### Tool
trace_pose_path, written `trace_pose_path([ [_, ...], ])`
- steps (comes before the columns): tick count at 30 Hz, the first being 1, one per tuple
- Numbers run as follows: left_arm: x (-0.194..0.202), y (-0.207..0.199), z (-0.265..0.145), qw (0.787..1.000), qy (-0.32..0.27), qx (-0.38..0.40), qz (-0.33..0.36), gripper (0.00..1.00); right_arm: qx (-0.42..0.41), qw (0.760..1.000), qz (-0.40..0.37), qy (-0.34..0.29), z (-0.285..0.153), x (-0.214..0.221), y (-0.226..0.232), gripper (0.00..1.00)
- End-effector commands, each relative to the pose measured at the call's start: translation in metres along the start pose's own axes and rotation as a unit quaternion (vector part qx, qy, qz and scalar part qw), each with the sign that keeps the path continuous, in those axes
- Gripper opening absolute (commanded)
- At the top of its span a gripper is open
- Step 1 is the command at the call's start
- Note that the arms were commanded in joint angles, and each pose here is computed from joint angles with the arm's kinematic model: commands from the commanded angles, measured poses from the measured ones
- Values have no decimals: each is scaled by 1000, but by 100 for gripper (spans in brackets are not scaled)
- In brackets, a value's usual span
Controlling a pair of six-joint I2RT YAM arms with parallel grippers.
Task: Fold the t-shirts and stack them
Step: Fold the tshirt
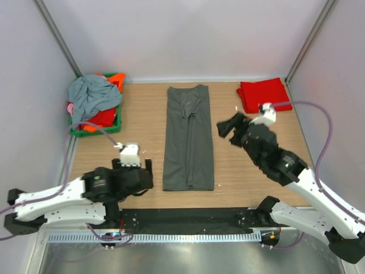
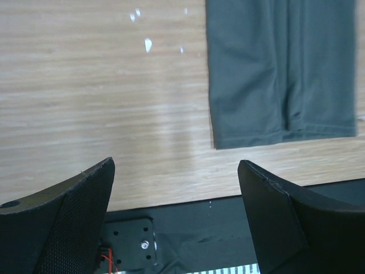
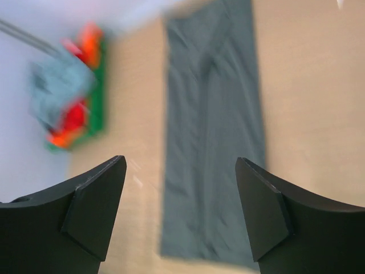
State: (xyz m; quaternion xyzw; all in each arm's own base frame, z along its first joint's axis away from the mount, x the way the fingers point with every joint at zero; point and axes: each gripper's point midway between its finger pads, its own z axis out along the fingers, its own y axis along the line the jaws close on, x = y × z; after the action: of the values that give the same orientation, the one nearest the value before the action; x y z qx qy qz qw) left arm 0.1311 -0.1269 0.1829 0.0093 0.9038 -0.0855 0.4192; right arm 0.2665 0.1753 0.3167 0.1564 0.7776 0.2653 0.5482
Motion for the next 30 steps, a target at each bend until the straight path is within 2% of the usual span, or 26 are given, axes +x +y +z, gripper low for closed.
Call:
trace_pose_path([
  [1,37,-34,28,998,60,-22,-12,89,163,971,14,176,-32,140,-119,83],
  [2,45,-37,34,997,68,-28,-9,89,165,967,42,187,-41,152,-126,81],
  [3,57,-40,41,996,86,-35,-1,89,180,961,40,208,-50,172,-146,80],
  [7,72,-60,54,995,90,10,-46,91,165,946,51,276,-76,204,-154,78],
  [9,71,-64,56,993,85,33,-72,93,158,940,49,297,-77,217,-156,78],
  [12,82,-72,68,986,110,69,-109,94,138,932,62,330,-80,241,-157,78],
  [14,91,-80,71,977,130,104,-132,94,99,932,85,338,-75,250,-143,78],
  [20,84,-79,72,967,117,142,-176,96,44,934,117,335,-62,268,-133,82],
  [24,86,-68,83,967,120,121,-187,98,59,937,108,326,-54,273,-141,82],
  [30,100,-44,105,964,151,67,-208,94,96,932,91,336,-50,285,-154,75],
])
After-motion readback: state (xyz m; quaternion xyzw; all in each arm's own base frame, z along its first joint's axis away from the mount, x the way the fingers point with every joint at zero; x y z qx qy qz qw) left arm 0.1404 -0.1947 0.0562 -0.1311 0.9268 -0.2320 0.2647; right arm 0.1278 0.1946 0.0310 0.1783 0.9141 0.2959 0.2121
